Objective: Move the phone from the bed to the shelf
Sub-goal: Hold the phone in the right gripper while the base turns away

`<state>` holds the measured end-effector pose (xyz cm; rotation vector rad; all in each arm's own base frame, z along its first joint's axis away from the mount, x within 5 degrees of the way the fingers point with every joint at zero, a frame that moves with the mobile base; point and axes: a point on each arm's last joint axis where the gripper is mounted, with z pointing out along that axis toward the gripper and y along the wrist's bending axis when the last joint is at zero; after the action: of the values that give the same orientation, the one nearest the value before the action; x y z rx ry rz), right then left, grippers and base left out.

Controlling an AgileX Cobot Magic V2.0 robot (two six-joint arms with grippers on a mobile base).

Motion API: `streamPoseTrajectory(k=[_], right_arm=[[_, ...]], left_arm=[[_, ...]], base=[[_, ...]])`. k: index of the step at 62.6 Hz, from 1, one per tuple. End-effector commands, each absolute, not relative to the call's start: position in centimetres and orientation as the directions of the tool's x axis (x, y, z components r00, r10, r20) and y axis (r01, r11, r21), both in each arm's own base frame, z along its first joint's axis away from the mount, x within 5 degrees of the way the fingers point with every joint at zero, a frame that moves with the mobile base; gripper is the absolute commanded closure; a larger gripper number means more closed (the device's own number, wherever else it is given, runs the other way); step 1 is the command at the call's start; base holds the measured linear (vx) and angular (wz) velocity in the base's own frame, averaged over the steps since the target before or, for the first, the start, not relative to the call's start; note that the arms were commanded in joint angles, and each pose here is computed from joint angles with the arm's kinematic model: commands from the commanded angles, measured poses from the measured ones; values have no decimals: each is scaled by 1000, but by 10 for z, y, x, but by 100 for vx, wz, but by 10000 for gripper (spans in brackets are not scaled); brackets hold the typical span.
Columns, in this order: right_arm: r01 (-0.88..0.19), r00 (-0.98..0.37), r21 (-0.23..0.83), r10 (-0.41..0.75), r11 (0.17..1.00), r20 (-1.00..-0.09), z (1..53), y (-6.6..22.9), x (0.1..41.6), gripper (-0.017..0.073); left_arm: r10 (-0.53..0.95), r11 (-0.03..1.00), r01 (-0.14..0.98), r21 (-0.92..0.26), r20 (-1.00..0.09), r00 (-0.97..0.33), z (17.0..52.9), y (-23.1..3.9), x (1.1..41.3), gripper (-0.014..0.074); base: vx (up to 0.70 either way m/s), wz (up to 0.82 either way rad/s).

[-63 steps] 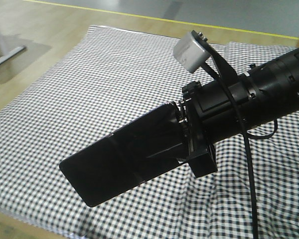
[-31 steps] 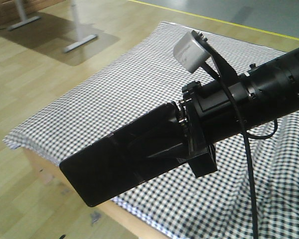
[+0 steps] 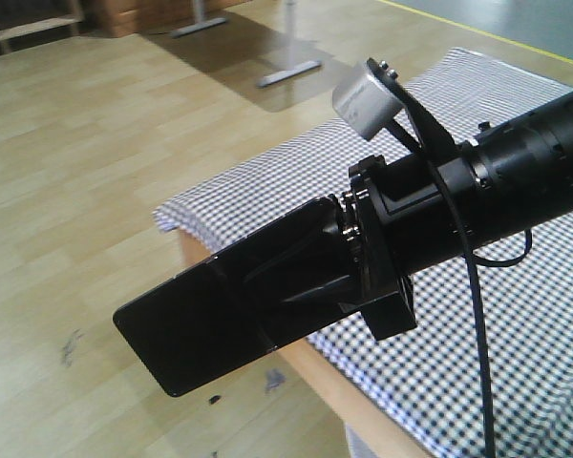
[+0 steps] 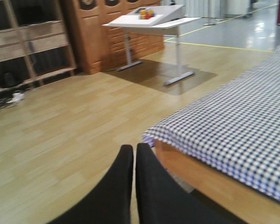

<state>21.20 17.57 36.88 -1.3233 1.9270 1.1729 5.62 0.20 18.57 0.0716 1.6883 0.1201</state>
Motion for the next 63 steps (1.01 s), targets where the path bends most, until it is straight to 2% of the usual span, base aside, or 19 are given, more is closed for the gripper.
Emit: streamPoseTrajectory(k=[1, 63], right_arm=[[-926, -364, 370, -416, 70, -833, 391, 174, 198, 562], [-926, -364, 370, -416, 70, -833, 391, 174, 198, 561]], left_arm=[[107, 994, -34, 108, -994, -14, 200, 2, 55, 592], [107, 994, -34, 108, -994, -14, 200, 2, 55, 592]], base=[[-16, 61], [-14, 55]])
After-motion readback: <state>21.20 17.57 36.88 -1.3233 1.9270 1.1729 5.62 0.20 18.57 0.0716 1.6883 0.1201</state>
